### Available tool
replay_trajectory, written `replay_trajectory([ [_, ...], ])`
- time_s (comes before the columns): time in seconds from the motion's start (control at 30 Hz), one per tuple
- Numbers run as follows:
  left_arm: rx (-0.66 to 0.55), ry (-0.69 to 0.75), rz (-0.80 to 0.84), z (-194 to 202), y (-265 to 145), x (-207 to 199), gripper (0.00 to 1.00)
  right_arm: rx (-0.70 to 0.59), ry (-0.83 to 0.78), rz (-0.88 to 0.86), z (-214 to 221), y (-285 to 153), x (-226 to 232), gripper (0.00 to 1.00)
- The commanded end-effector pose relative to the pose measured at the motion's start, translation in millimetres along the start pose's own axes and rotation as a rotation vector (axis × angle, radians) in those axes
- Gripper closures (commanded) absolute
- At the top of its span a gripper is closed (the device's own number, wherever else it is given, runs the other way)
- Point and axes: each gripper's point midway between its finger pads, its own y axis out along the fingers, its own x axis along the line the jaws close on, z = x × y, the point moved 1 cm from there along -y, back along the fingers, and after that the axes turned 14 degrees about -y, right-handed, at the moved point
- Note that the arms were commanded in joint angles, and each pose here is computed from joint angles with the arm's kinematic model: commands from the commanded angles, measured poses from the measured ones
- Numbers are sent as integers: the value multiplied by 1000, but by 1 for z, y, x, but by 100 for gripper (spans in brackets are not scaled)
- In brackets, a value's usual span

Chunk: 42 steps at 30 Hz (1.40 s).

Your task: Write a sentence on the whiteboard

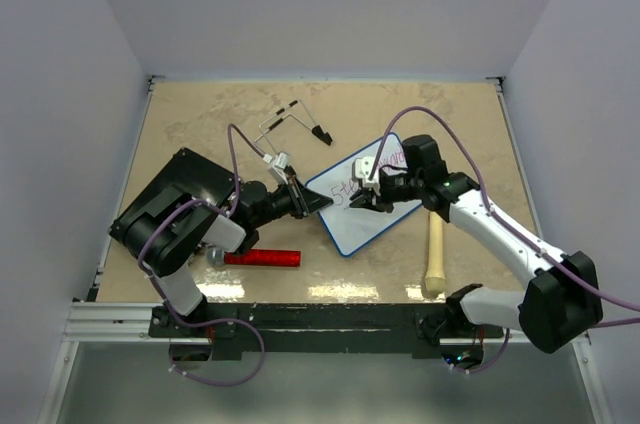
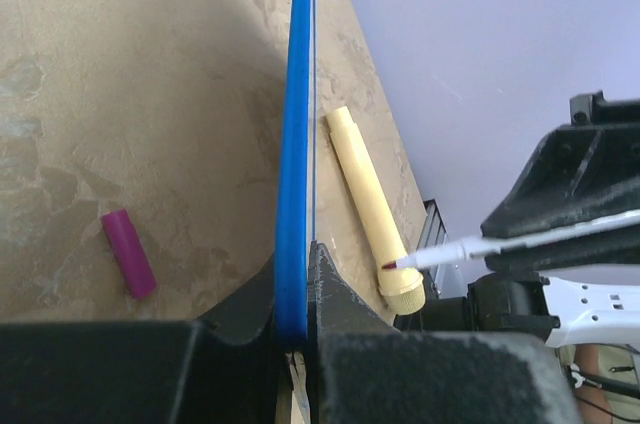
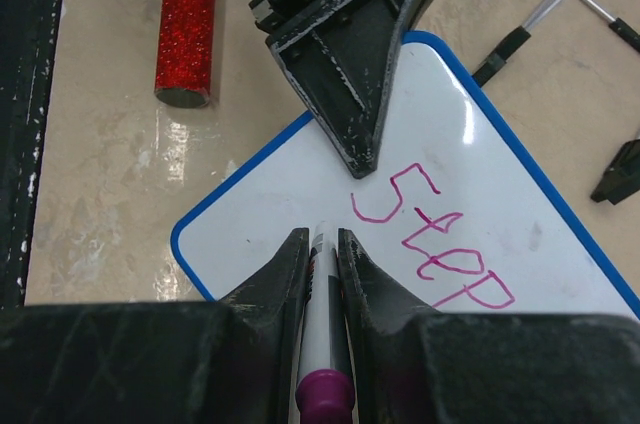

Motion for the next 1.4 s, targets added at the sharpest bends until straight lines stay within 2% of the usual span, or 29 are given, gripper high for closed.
replay_trajectory([
  [0.0,-108,40,186,-22,-1,-50,100,21,-30,26,-1,14,-4,100],
  [0.33,-143,3,174,-26,-2,-44,100,117,-26,-5,24,23,0,100],
  [0.77,-127,5,168,-23,0,-41,100,121,-14,6,26,35,-3,100],
  [1.03,-124,5,169,-22,0,-41,100,86,-21,-37,18,39,5,100],
  [1.37,-122,5,162,-22,1,-38,100,114,-17,-134,25,39,21,100],
])
